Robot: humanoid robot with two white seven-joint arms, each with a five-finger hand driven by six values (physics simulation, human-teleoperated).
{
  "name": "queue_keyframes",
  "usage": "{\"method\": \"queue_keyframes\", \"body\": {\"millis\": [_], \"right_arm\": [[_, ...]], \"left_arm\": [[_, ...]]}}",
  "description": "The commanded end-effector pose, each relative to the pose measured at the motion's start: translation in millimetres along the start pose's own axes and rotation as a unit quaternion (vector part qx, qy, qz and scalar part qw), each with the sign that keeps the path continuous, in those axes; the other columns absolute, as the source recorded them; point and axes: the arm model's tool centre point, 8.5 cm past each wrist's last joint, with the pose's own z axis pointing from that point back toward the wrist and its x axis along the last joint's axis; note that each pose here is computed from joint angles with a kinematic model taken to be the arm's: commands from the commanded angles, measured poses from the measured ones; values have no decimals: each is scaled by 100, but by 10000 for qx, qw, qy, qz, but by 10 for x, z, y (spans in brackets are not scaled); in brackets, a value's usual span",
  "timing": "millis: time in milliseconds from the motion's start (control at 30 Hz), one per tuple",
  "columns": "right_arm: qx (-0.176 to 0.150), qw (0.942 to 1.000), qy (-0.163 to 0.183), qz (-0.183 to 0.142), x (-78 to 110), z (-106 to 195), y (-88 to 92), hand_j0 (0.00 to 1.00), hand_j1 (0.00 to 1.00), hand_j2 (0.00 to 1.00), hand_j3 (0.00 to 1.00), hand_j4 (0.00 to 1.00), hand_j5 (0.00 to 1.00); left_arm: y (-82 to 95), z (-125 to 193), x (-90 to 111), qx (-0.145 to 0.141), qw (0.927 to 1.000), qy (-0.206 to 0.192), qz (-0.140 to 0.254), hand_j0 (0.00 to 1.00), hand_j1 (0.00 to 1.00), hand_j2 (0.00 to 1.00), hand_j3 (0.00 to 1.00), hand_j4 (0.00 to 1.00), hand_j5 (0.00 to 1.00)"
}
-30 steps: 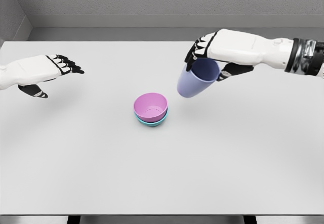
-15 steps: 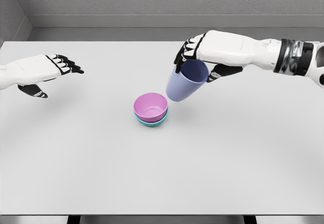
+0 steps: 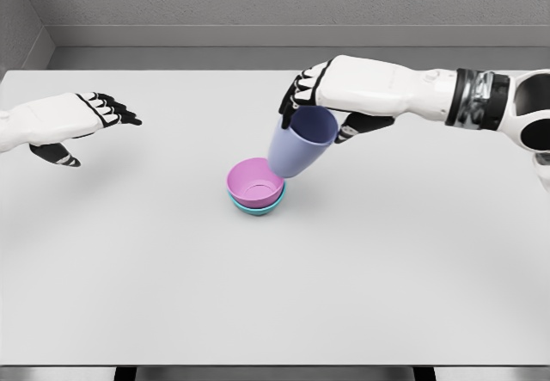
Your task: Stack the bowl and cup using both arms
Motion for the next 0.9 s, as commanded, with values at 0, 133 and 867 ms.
{"method": "queue_keyframes", "body": {"millis": [0,133,867], "right_arm": [[-29,10000,-22,-23,8,-21,-4,57,57,57,57,57,57],[-45,10000,-44,-1,16,-38,-27,57,57,57,57,57,57],[-75,9998,-183,2,40,-378,30,58,58,58,58,58,58]], "left_arm": [[5,9,-7,14,10000,11,21,100,100,100,100,100,100],[5,9,-7,14,10000,11,21,100,100,100,100,100,100],[5,9,-7,14,10000,11,21,100,100,100,100,100,100]]}}
